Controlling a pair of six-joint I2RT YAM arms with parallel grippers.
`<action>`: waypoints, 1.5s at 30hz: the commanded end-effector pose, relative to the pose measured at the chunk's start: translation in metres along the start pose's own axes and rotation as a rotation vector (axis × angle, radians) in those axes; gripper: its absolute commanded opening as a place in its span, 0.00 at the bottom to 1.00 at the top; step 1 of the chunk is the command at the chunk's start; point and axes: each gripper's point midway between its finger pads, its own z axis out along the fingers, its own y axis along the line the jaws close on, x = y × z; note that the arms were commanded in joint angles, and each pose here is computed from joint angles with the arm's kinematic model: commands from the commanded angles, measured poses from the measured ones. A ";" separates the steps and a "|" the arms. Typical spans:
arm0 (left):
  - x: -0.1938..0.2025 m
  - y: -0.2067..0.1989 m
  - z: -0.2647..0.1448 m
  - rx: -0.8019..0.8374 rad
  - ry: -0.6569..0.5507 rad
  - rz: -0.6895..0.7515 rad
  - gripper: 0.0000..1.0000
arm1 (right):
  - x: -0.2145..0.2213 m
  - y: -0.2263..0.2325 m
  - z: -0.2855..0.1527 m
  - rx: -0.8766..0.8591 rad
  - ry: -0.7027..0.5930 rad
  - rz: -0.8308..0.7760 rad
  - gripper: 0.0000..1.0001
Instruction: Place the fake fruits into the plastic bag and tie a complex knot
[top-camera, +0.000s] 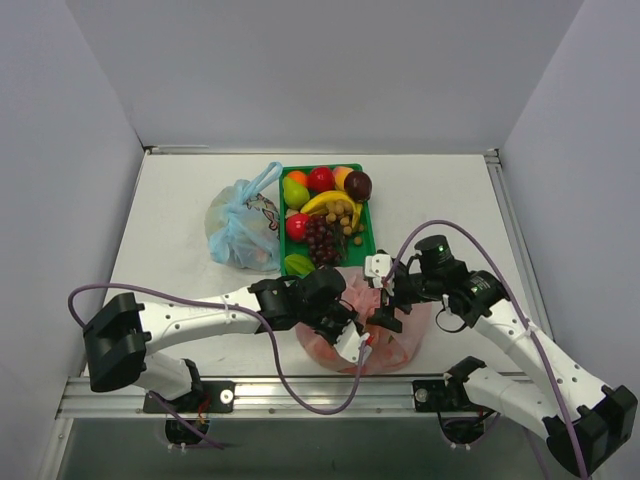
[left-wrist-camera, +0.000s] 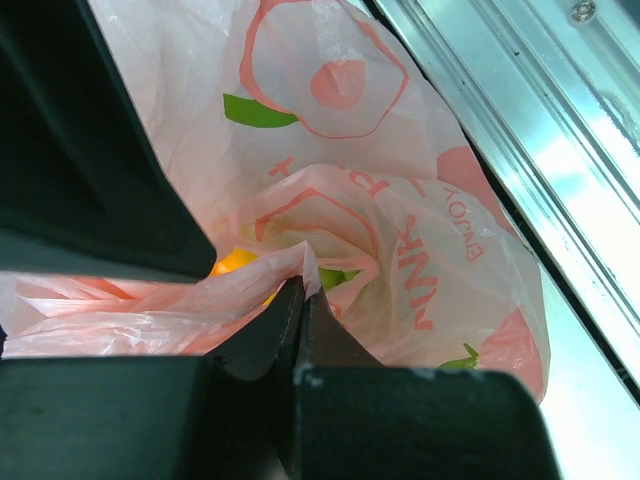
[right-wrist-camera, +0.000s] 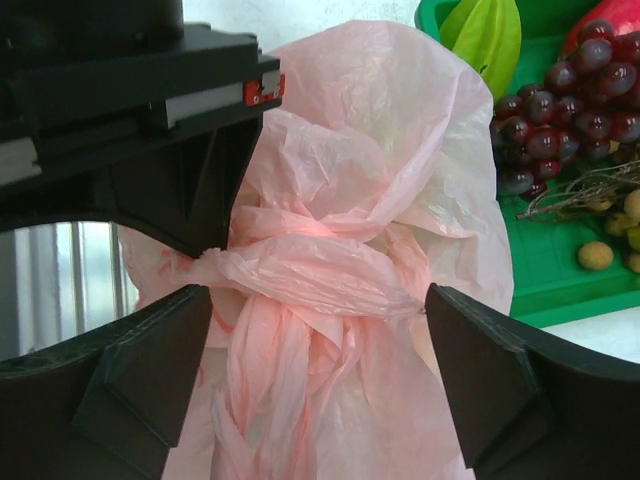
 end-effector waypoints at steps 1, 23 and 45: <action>-0.020 0.008 -0.010 -0.030 -0.083 0.038 0.00 | 0.010 0.002 0.002 -0.016 0.039 -0.121 0.90; -0.036 -0.008 -0.017 0.091 -0.167 0.050 0.00 | 0.006 -0.035 0.027 0.090 0.035 -0.263 0.73; 0.049 0.030 0.007 -0.313 0.283 -0.078 0.00 | -0.046 0.014 -0.010 -0.048 -0.215 0.788 0.00</action>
